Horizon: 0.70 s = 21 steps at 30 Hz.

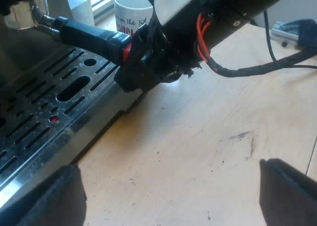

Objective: Grind coffee beans and then tamp

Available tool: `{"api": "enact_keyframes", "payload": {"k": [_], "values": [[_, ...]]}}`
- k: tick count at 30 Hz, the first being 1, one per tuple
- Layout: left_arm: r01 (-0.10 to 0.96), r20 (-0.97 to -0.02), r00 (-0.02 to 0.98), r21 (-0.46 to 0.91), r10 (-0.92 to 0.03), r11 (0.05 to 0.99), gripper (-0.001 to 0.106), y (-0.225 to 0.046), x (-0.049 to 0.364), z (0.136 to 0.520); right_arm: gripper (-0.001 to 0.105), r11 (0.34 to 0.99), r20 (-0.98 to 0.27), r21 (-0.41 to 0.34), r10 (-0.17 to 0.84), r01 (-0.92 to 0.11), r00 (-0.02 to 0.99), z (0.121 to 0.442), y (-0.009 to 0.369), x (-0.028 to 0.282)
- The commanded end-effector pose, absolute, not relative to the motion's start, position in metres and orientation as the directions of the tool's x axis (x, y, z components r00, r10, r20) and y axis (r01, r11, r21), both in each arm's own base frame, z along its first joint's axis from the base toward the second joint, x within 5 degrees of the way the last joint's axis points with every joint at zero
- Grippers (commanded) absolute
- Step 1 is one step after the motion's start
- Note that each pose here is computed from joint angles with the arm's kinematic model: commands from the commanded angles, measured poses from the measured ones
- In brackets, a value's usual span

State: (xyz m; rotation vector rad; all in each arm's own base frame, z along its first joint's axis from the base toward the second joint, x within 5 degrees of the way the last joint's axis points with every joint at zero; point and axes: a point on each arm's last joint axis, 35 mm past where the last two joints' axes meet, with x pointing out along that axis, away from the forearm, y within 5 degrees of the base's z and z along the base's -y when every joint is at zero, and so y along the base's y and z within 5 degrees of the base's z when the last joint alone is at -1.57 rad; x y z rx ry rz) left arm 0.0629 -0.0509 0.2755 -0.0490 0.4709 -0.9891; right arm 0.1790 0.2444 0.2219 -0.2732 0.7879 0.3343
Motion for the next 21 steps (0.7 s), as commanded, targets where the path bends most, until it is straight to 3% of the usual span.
{"api": "enact_keyframes", "payload": {"k": [1, 2, 3, 9, 21], "values": [[0.806, -0.347, 0.448, -0.243, -0.824, 0.540, 0.074, -0.051, 0.062, 0.278, 0.000, 0.894, -0.715, -0.092, 0.248, -0.439, 0.654, 0.230, 0.250, 0.175], [0.806, -0.347, 0.448, -0.243, -0.824, 0.540, 0.074, -0.051, 0.062, 0.278, 0.000, 0.893, -0.713, -0.093, 0.249, -0.440, 0.655, 0.230, 0.250, 0.175], [0.806, -0.347, 0.448, -0.243, -0.824, 0.540, 0.074, -0.051, 0.062, 0.278, 0.000, 0.879, -0.701, -0.160, 0.219, -0.449, 0.679, 0.235, 0.252, 0.157], [0.806, -0.347, 0.448, -0.243, -0.824, 0.540, 0.074, -0.051, 0.062, 0.278, 0.000, 0.865, -0.685, -0.226, 0.186, -0.449, 0.704, 0.239, 0.253, 0.136], [0.806, -0.347, 0.448, -0.243, -0.824, 0.540, 0.074, -0.051, 0.062, 0.278, 0.000, 0.851, -0.680, -0.246, 0.190, -0.464, 0.708, 0.250, 0.238, 0.104]]}}
